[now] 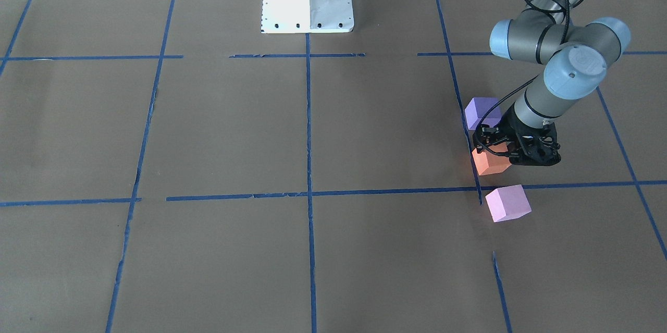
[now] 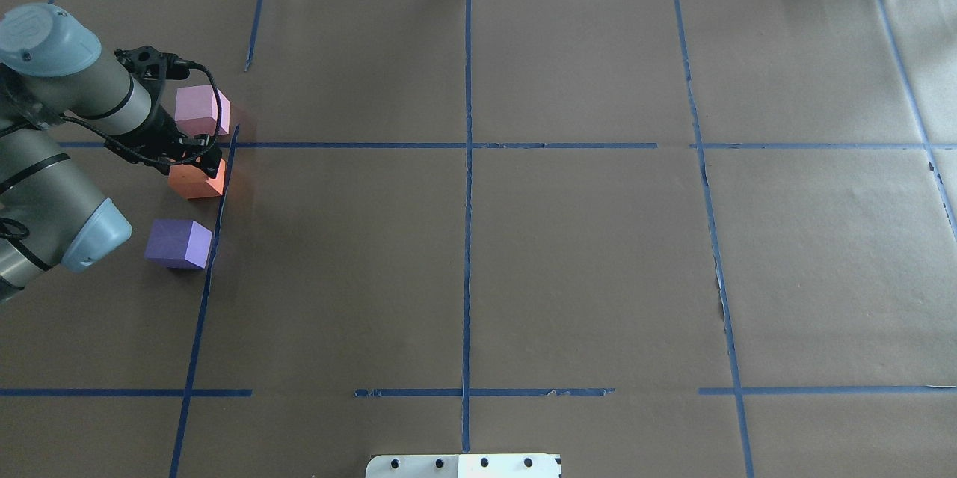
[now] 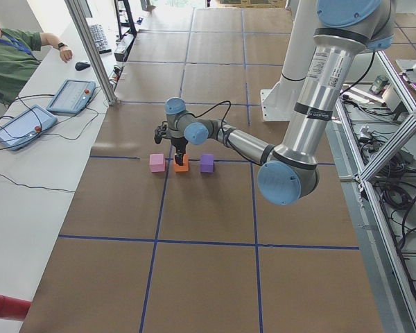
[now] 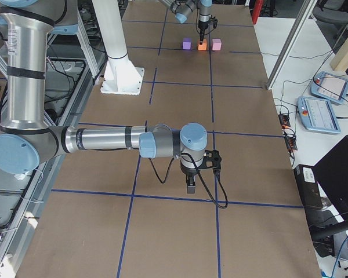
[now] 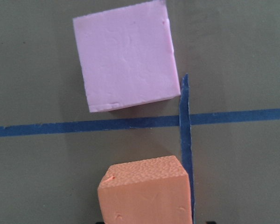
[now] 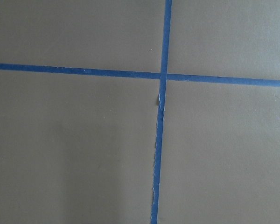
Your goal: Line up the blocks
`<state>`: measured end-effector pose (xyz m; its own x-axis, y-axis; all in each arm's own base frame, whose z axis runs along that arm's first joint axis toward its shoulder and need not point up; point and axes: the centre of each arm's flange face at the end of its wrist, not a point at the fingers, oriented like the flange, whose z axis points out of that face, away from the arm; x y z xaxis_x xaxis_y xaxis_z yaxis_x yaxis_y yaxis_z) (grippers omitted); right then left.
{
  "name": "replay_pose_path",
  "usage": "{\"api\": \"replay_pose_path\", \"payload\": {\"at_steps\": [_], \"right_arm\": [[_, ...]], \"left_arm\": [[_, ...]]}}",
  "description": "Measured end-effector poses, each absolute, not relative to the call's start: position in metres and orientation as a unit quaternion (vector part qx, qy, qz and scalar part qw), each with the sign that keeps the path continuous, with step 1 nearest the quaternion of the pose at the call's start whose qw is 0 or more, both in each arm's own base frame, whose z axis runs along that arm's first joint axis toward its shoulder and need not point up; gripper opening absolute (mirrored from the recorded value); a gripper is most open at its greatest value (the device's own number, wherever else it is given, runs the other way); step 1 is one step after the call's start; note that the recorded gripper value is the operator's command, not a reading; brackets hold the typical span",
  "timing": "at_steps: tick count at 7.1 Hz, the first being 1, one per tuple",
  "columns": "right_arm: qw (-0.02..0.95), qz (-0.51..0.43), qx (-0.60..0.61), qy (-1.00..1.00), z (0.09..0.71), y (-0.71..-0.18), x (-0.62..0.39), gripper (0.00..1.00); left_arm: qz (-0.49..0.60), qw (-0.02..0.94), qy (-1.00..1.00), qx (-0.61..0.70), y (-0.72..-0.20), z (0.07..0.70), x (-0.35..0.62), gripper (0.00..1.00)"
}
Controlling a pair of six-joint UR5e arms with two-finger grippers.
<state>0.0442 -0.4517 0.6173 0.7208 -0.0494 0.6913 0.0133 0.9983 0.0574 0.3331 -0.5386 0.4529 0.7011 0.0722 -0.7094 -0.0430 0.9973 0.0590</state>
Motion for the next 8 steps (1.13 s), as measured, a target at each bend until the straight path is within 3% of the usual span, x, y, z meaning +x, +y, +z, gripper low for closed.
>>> {"api": "replay_pose_path", "payload": {"at_steps": [3,8], "right_arm": [[0.927,-0.017,0.024,-0.373,0.617,-0.452,0.044,1.00],[0.927,-0.017,0.024,-0.373,0.617,-0.452,0.044,1.00]], "left_arm": [[0.022,0.926,0.375,0.042,-0.560,0.465,0.271,0.99],[0.147,0.940,0.288,0.105,-0.546,0.601,0.008,1.00]]}}
